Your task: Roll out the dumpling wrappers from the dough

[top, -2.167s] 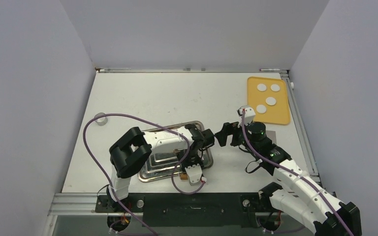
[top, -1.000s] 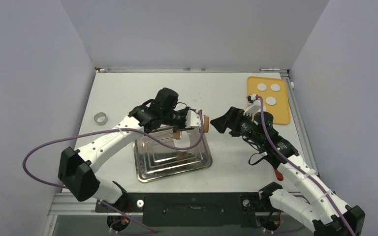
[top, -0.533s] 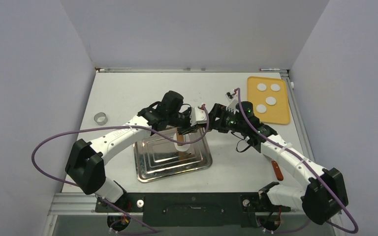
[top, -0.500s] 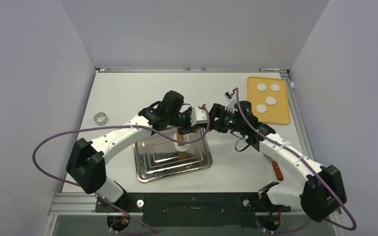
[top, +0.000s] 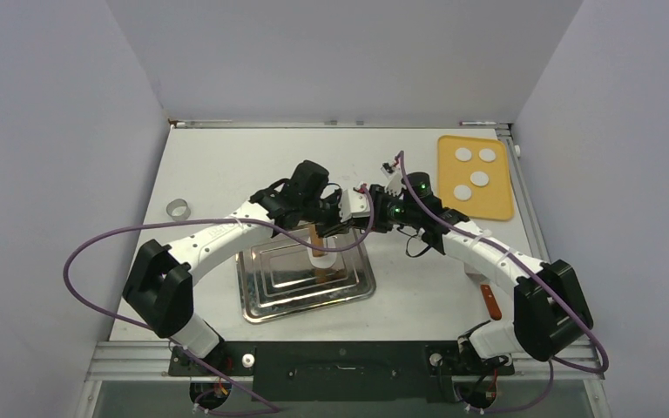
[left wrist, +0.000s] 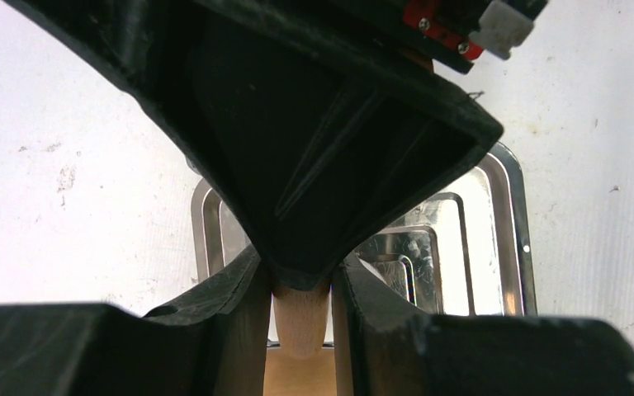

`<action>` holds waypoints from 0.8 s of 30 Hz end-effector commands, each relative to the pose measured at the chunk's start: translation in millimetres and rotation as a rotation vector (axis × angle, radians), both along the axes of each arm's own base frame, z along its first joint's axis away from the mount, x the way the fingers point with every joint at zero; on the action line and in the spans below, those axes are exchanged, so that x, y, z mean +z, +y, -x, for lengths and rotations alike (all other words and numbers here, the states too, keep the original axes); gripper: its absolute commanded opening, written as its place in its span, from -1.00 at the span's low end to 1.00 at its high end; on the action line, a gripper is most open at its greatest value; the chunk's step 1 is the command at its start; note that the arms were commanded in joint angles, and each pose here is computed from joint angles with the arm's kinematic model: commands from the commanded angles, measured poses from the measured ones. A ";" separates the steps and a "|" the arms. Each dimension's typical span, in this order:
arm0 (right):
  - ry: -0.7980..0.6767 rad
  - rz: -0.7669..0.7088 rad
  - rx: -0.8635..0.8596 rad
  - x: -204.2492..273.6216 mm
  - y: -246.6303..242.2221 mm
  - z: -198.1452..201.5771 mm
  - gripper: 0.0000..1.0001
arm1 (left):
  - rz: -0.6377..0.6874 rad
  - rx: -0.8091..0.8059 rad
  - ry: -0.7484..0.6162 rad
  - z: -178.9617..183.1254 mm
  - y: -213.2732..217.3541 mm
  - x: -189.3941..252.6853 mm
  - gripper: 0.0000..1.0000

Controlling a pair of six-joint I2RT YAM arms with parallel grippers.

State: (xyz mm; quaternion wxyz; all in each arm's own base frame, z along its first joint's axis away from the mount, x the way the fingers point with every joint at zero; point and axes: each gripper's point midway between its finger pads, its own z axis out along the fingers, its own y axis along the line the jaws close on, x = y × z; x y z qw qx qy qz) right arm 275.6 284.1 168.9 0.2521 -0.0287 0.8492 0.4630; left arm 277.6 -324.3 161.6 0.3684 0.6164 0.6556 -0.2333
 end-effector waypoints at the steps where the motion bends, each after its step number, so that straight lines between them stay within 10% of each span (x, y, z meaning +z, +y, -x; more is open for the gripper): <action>1: -0.067 -0.043 0.056 18.2 12.1 -5.5 -0.83 | 0.092 -0.016 -0.091 -13.4 -16.2 34.9 -1.00; 3: -0.082 -0.030 0.053 19.8 10.5 -7.6 -0.83 | 0.090 -0.022 -0.087 -12.2 -15.7 33.5 -1.00; 6: -0.096 0.010 0.050 20.7 6.4 -10.0 -0.83 | 0.098 -0.002 -0.075 -15.1 -10.6 35.7 0.06; 8: -0.111 0.032 0.055 23.8 4.6 -11.5 -0.83 | 0.107 -0.012 -0.047 -13.5 -3.0 40.9 0.30; 16: -0.330 0.352 0.031 47.8 -32.6 -36.3 -0.83 | 0.068 0.101 0.104 -16.0 76.5 63.5 0.62; 24: -0.736 0.655 0.125 72.6 -54.4 -36.2 -0.83 | -0.244 0.520 0.082 -73.2 175.4 -36.6 0.67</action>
